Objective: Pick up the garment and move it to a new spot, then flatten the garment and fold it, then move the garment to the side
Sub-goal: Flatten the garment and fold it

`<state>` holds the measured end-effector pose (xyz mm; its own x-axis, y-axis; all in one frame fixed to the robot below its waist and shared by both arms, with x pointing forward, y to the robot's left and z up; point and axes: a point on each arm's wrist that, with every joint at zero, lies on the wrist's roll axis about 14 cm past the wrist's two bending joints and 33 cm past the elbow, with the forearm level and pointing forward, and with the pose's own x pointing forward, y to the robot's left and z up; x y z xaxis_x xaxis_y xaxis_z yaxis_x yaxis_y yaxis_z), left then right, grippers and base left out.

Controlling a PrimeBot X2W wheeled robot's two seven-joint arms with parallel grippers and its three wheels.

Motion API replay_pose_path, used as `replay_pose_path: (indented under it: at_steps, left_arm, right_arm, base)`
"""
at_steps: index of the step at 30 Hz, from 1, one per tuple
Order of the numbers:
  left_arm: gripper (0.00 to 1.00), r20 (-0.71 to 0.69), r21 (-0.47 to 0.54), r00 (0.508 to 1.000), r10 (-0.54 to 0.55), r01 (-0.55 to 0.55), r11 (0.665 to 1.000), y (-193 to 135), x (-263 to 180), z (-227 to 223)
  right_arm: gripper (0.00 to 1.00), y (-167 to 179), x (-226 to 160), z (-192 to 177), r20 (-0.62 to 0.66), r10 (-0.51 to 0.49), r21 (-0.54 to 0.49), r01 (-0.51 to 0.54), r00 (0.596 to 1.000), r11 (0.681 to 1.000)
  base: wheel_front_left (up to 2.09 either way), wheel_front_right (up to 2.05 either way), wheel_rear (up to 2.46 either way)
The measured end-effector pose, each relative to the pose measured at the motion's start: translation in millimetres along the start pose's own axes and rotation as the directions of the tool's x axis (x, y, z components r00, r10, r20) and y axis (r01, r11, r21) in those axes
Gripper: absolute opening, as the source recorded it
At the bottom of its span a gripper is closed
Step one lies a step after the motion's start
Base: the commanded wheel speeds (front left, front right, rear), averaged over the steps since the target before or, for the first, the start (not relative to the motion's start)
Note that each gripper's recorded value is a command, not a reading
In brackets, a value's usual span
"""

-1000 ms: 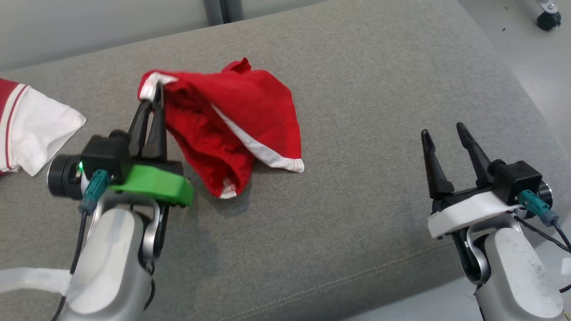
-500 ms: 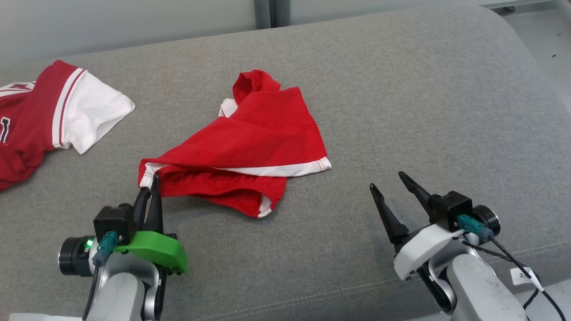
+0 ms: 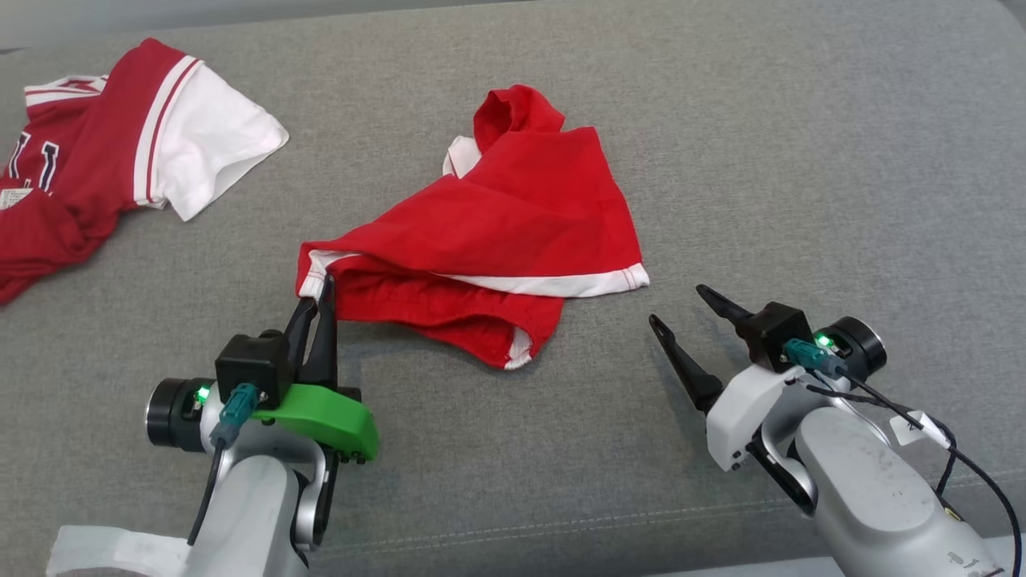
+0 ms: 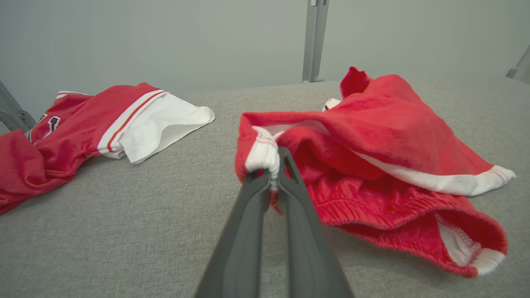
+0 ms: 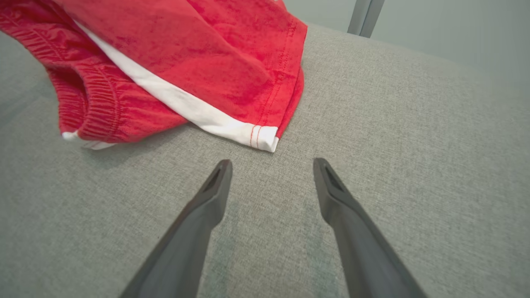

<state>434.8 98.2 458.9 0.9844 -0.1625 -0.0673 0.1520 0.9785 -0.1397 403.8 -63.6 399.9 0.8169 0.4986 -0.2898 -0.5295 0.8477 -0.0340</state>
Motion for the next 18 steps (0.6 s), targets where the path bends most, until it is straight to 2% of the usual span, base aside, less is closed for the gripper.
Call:
replay_pose_path:
  at_steps: [10,18]
  left_arm:
    - [0.00,-0.010,0.010,1.000,0.020,-0.020,1.000,12,11,-7]
    - [0.00,-0.032,0.011,0.999,0.044,-0.044,0.999,21,14,-16]
  right_arm:
    - [1.00,0,42,-4,-0.028,0.078,-0.012,-0.078,0.997,0.997]
    - [1.00,9,56,-18,-0.061,0.123,0.000,-0.123,0.991,0.992]
  base:
    - [0.00,0.00,0.00]
    - [0.00,0.00,0.00]
